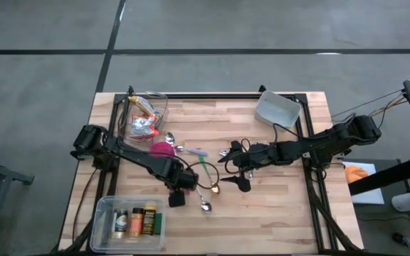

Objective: Pick & Place Food Item
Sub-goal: Put the red seasoning can into the white bin

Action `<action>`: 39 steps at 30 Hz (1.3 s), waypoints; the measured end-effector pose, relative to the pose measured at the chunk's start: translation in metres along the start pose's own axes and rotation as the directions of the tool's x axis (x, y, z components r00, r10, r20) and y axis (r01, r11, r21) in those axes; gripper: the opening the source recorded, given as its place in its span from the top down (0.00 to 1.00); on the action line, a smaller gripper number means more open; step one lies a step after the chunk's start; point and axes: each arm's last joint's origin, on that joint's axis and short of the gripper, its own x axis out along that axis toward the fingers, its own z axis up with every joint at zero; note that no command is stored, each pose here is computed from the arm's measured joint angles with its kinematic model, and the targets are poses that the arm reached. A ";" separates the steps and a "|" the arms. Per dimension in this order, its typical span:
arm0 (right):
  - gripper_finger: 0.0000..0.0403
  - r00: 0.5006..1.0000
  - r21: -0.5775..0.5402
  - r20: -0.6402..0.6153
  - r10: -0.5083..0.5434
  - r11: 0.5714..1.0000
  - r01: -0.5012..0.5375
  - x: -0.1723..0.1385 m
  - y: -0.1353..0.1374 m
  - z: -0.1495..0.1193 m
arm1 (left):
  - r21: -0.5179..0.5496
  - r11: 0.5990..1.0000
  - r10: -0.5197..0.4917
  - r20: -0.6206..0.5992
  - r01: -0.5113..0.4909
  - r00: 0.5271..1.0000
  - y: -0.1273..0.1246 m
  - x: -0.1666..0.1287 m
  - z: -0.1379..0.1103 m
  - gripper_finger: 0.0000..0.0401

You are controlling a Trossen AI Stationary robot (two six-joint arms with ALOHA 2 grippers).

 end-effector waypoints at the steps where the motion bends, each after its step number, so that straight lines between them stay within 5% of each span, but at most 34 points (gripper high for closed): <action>1: 0.13 1.000 0.000 0.000 0.000 1.000 0.000 0.000 0.000 0.000 | -0.002 1.000 0.001 0.000 -0.001 1.000 0.000 0.001 0.000 0.34; 12: 0.13 1.000 0.000 0.000 0.000 1.000 0.000 0.000 0.000 0.000 | -0.004 1.000 -0.002 0.005 0.002 1.000 0.001 0.002 -0.001 0.57; 26: 0.13 1.000 0.000 0.000 0.000 1.000 0.000 0.000 0.000 0.000 | -0.007 1.000 -0.017 0.036 0.017 0.999 0.002 -0.007 0.000 0.58; 39: 0.13 1.000 0.000 0.001 0.000 1.000 0.000 0.000 0.000 0.000 | -0.069 0.998 0.013 0.233 0.003 0.972 0.019 -0.117 -0.023 0.57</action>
